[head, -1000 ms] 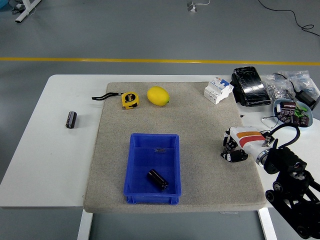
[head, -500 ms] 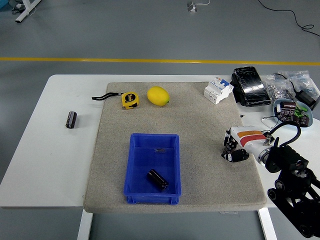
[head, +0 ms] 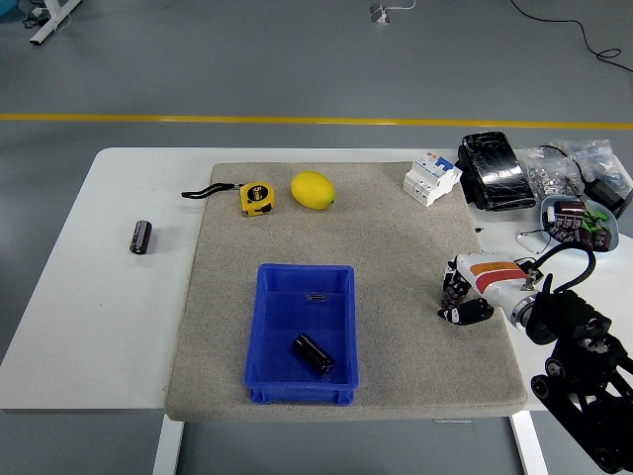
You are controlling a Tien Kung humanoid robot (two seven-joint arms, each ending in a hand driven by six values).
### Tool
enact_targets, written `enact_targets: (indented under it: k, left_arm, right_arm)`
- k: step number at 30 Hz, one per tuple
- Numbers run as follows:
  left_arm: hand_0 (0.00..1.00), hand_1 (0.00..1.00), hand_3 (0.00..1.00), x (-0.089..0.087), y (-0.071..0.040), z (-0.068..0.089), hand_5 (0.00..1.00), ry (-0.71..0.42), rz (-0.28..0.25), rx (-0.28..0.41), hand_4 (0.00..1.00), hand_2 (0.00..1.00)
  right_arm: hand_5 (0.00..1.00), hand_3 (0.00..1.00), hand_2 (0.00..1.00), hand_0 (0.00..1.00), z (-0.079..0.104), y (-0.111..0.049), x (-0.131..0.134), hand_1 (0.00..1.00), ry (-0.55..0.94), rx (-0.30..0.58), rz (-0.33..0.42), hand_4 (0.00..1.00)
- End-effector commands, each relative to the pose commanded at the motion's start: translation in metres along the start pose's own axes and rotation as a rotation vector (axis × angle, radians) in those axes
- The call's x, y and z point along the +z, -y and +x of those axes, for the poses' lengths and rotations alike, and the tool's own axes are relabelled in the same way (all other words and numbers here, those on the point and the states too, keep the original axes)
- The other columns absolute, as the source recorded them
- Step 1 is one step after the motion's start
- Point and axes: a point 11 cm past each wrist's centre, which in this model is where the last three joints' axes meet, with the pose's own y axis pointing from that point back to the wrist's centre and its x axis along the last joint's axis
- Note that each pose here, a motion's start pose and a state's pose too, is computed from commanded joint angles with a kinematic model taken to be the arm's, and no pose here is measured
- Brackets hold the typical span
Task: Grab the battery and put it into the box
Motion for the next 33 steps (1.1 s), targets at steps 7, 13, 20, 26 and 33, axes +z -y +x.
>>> enact_targets:
  k: [7,13,20,26,33]
  left_arm:
    - [0.584,0.542,0.619,-0.0017,0.0001,-0.0005,0.699,0.002,0.004,0.0,0.613,0.603]
    - [0.583,0.541,0.619,-0.0027,0.0003,-0.0006,0.697,0.007,0.007,-0.001,0.612,0.603]
    - [0.582,0.542,0.619,-0.0009,0.0001,0.0002,0.699,0.008,0.002,-0.001,0.613,0.603]
    - [0.582,0.542,0.619,0.0007,0.0,0.0006,0.699,0.008,-0.001,-0.001,0.613,0.603]
    - [0.582,0.542,0.619,0.0013,-0.0001,0.0007,0.698,0.008,-0.002,-0.002,0.612,0.602]
  right_arm:
    - [0.268,0.479,0.551,0.473,-0.0013,-0.0011,0.0015,0.483,-0.006,-0.008,0.0,0.891]
    - [0.245,0.478,0.542,0.472,-0.0034,-0.0008,0.0028,0.475,-0.006,-0.013,-0.004,0.864]
    - [0.188,0.473,0.518,0.463,-0.0038,-0.0008,0.0066,0.453,-0.001,-0.012,-0.019,0.795]
    - [0.121,0.466,0.486,0.447,0.0008,-0.0003,0.0053,0.425,0.007,0.0,-0.017,0.725]
    - [0.11,0.462,0.478,0.43,0.0,0.0001,0.0062,0.416,0.012,-0.008,-0.022,0.708]
